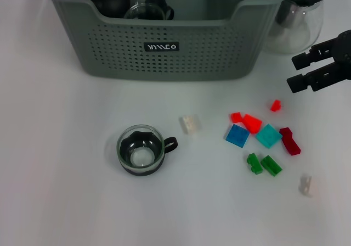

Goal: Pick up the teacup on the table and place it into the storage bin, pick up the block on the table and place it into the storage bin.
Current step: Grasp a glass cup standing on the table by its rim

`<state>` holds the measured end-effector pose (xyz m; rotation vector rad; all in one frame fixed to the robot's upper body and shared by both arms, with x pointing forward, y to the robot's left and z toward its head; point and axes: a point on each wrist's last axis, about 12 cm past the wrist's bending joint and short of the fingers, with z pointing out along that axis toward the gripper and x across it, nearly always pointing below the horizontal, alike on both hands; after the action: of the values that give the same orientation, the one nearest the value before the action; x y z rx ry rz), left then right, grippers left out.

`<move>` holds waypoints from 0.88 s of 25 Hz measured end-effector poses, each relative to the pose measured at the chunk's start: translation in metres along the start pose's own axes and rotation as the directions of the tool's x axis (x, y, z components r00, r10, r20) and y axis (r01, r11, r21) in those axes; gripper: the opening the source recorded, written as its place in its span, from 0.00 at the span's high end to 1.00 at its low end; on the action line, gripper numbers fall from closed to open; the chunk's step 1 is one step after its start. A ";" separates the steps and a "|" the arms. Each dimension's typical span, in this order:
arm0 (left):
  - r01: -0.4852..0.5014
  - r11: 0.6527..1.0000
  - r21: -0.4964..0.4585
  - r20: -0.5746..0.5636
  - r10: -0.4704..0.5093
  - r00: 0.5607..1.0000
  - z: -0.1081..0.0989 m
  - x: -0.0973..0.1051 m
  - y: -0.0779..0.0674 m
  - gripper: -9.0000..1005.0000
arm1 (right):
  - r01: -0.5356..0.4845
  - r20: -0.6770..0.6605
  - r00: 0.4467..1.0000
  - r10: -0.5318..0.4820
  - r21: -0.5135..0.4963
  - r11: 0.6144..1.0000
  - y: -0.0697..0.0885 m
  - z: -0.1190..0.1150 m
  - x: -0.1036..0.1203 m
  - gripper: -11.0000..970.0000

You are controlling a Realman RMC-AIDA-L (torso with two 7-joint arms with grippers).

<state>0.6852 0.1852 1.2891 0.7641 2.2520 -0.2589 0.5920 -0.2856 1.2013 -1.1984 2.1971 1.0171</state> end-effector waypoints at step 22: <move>-0.345 0.766 0.542 0.225 0.263 0.938 -0.090 0.137 -0.034 0.14 | -0.012 0.074 0.997 0.011 0.016 1.000 -0.003 -0.002 -0.006 0.13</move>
<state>0.5368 0.2548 1.2560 1.3712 1.8781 -0.8339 0.5977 -0.2852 1.2055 -1.1235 2.1539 1.0293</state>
